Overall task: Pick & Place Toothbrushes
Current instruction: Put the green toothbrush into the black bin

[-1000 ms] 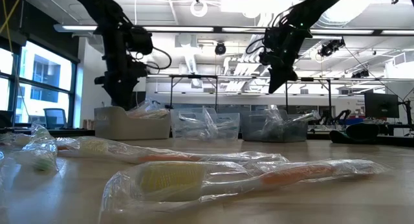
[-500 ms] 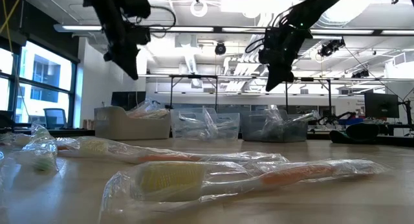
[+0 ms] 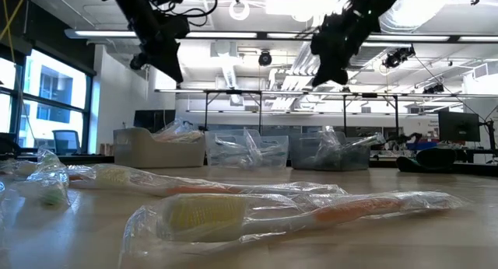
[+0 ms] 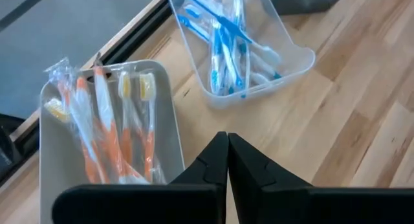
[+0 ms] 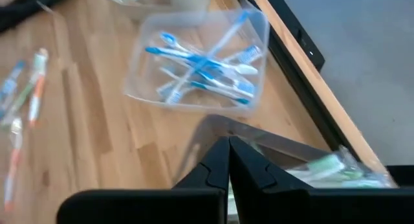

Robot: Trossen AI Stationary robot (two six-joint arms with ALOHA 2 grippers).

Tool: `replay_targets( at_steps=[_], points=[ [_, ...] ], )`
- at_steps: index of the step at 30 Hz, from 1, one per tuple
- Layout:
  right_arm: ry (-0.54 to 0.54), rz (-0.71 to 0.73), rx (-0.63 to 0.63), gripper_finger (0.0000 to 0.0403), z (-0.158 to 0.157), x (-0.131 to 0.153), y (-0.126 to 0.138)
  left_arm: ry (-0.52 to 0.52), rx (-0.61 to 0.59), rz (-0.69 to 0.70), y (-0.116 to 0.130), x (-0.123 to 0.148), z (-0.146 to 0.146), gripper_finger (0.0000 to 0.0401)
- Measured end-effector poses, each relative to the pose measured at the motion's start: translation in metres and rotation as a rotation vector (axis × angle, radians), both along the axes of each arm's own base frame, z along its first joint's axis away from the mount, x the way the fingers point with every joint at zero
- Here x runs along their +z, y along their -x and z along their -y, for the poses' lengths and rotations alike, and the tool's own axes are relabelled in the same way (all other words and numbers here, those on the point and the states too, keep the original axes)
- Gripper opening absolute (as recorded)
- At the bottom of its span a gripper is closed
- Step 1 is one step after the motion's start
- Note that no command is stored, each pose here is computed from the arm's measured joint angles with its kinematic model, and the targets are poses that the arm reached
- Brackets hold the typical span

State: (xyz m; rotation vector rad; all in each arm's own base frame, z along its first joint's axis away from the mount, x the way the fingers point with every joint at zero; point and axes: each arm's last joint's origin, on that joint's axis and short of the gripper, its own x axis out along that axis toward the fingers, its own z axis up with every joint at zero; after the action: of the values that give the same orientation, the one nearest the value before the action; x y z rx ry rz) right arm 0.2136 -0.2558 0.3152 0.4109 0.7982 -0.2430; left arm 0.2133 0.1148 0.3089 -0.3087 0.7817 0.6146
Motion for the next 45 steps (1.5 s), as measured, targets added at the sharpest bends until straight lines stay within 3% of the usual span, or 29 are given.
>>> replay_targets(
  at_steps=[10,18,26,36,45],
  points=[
    [-0.009,0.030,-0.201,0.0002,-0.050,0.036,-0.019,-0.046,-0.103,-0.106,0.004,-0.004,0.002,0.0005],
    [-0.052,-0.089,-0.182,0.0002,-0.112,0.031,-0.054,-0.117,-0.204,-0.155,0.004,-0.004,0.002,0.0005],
    [-0.125,-0.226,-0.057,0.0002,-0.182,0.024,-0.070,-0.128,-0.219,-0.159,0.003,-0.004,0.002,0.0005],
    [-0.098,-0.238,0.190,0.0002,-0.240,0.024,-0.078,-0.118,-0.231,-0.147,0.003,-0.003,0.002,0.0006],
    [0.014,-0.233,0.428,0.0002,-0.276,0.024,-0.078,-0.101,-0.211,-0.135,0.003,-0.003,0.002,0.0006]
  ],
)
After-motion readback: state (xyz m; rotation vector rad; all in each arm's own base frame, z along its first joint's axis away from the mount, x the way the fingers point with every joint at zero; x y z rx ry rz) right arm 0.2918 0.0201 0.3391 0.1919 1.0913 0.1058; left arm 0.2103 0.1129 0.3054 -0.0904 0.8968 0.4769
